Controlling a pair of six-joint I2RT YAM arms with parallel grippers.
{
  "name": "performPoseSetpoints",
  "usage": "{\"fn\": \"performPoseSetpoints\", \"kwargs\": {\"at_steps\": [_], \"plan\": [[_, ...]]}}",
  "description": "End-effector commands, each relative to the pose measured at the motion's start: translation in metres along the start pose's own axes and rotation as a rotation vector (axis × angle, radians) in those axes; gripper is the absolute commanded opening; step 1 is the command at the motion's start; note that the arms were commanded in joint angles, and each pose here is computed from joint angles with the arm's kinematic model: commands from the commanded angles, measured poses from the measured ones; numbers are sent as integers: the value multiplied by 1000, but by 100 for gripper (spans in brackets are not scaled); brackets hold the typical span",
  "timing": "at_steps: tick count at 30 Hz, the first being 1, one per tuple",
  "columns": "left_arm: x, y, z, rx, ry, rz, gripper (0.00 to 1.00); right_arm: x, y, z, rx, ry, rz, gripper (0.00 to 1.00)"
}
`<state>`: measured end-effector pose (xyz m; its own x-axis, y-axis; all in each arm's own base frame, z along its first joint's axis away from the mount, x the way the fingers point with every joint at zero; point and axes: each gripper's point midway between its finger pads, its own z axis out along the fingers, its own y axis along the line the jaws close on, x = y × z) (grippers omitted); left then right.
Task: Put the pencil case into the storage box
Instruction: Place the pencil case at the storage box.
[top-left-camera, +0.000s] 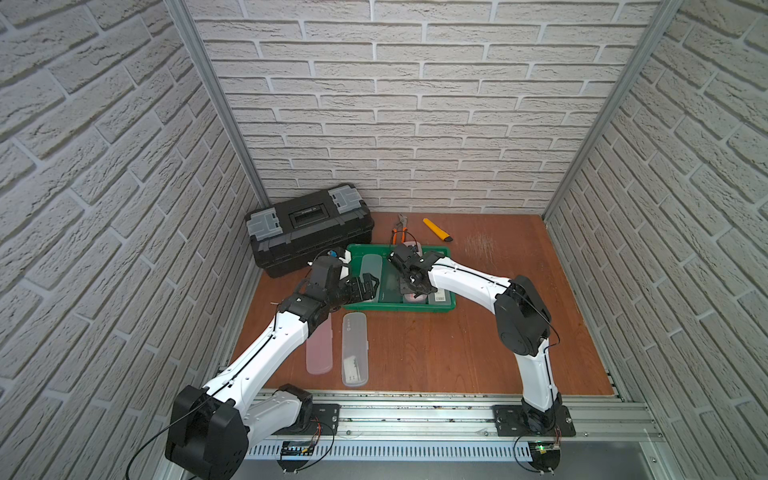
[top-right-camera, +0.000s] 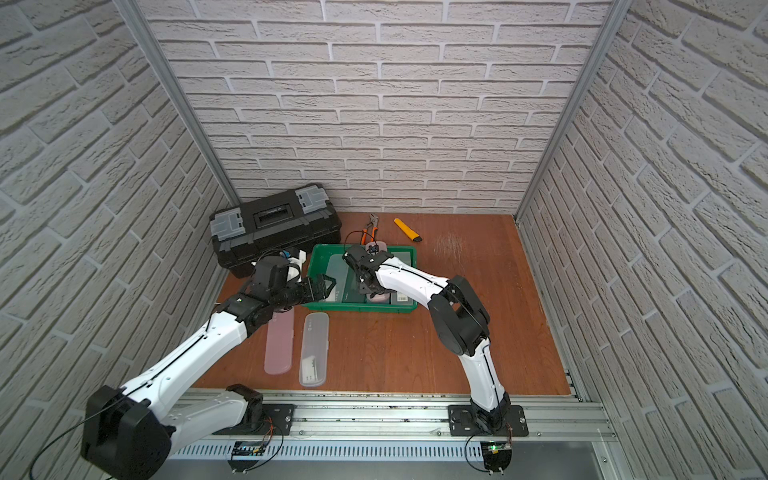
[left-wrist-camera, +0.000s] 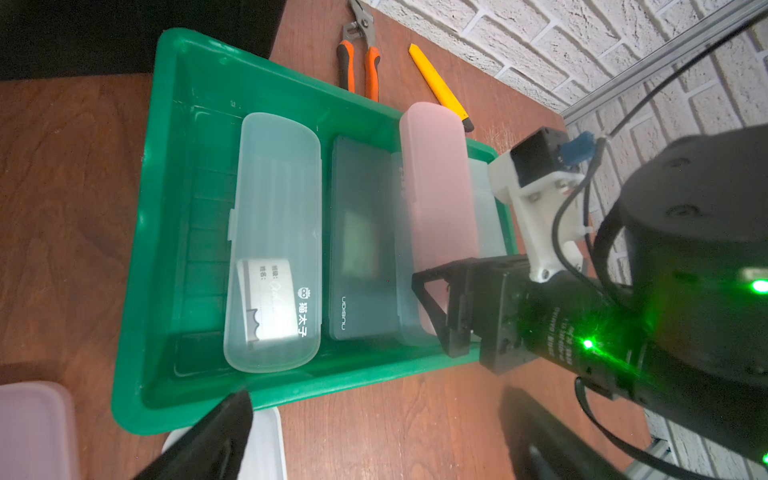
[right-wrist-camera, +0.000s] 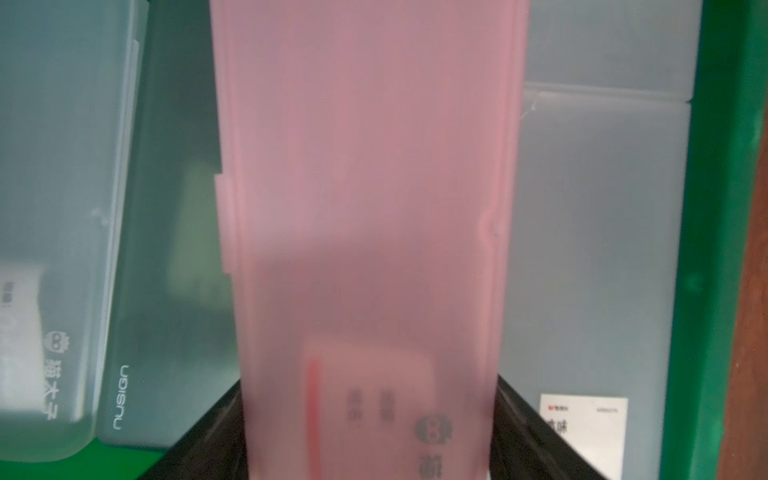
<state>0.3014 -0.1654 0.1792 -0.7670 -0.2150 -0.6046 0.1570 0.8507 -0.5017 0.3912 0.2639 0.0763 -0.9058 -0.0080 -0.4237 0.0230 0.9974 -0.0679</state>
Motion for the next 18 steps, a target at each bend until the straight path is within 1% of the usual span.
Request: {"fn": "performPoseSetpoints", "kwargs": {"at_steps": [1,5,8,10,13,16,18], "plan": [[-2,3,-3,-24,-22,19,98,-28,-1,-31,-26,-107,42,91],[-3,5,-8,-34,-41,23,98,-51,-5,-57,-32,-192,27,96],[-2,7,-9,-41,-41,23,98,-67,-4,-64,-28,-242,-19,96],[0,9,-8,-51,-36,20,99,-76,-2,-61,-14,-253,-62,96],[4,14,-9,-65,-34,11,99,-85,1,-48,59,-245,-155,96],[11,21,-8,-81,-27,10,99,-86,2,-30,140,-197,-212,96],[20,27,-6,-105,0,9,98,-84,5,-19,146,-176,-233,96]]}}
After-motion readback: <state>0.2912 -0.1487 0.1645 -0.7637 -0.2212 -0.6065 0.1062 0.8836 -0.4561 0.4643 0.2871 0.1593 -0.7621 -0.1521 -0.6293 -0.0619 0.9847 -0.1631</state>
